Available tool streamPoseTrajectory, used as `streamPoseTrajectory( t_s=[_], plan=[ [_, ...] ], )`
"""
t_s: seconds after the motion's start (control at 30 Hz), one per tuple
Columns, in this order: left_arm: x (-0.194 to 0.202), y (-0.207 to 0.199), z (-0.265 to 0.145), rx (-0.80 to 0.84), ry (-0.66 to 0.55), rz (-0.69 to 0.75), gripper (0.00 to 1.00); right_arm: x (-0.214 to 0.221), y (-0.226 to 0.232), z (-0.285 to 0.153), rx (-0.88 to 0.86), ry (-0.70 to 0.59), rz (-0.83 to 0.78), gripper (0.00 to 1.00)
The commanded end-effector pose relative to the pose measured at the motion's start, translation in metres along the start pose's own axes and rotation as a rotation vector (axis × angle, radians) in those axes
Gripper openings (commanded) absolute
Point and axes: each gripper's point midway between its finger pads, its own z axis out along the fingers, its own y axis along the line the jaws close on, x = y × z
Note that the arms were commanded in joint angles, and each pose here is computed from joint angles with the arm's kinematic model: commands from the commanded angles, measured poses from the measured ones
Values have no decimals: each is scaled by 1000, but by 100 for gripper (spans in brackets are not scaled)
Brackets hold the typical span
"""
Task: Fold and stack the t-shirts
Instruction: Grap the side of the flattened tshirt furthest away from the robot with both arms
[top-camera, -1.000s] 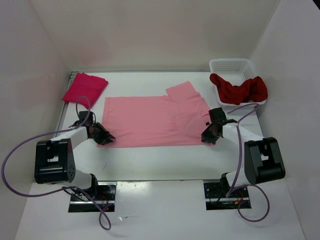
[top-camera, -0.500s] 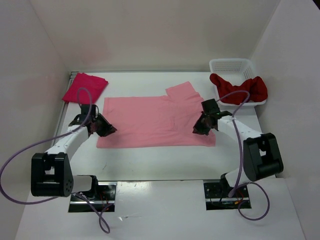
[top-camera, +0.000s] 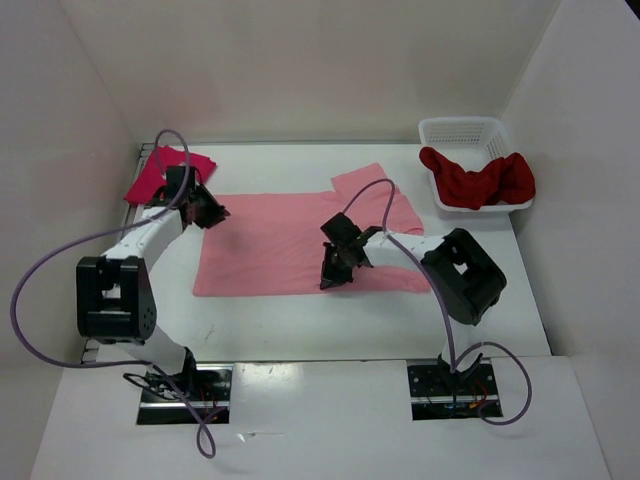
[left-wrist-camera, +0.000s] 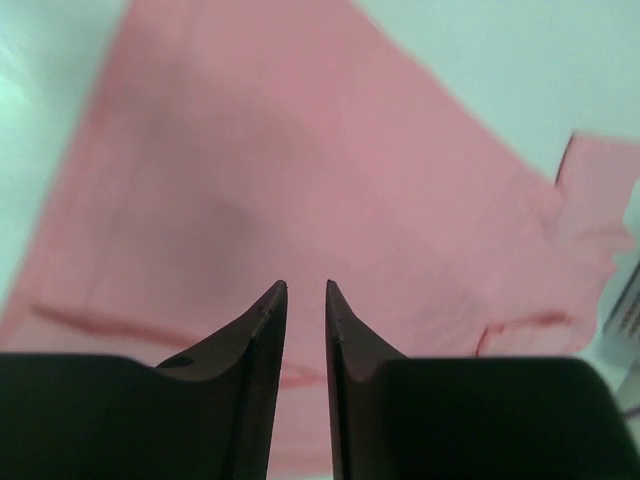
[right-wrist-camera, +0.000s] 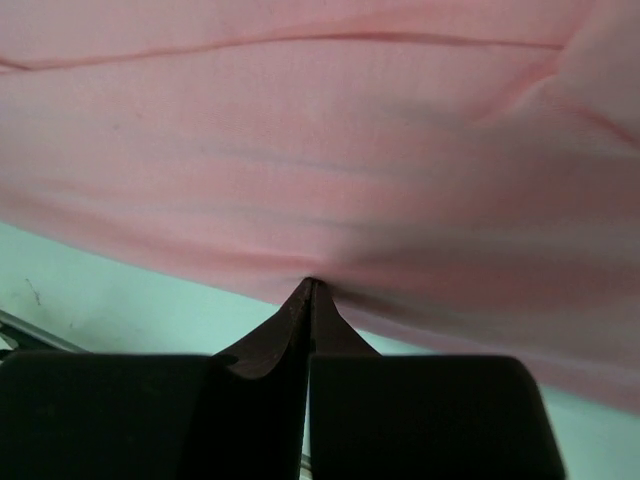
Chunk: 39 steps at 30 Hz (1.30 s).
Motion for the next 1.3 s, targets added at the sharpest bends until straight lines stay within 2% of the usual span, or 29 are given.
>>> streamPoseTrajectory(
  t_s=[0.0, 0.13, 0.23, 0.47, 0.7, 0.83, 1.07, 1.27],
  plan=[
    [-54, 7, 16, -37, -117, 1, 30, -8, 22, 7, -44, -27, -37, 0],
    [-86, 35, 33, -99, -162, -56, 34, -6, 46, 12, -74, -15, -90, 0],
    [-105, 39, 39, -106, -199, -81, 36, -10, 64, 7, -93, -31, -122, 0],
    [-114, 56, 66, -172, -197, -84, 42, -19, 80, -3, -109, -57, -167, 0],
    [-144, 47, 84, -170, -247, -81, 46, -7, 73, 46, -69, 43, -198, 0],
    [-155, 43, 87, -175, -258, -59, 46, 8, 68, 54, -56, 79, -233, 0],
    [-161, 46, 94, -215, -276, -17, 46, 48, 61, 36, -58, 146, -273, 0],
    [-153, 60, 99, -255, -260, 9, 44, 43, 67, 12, -72, 110, -287, 2]
  ],
)
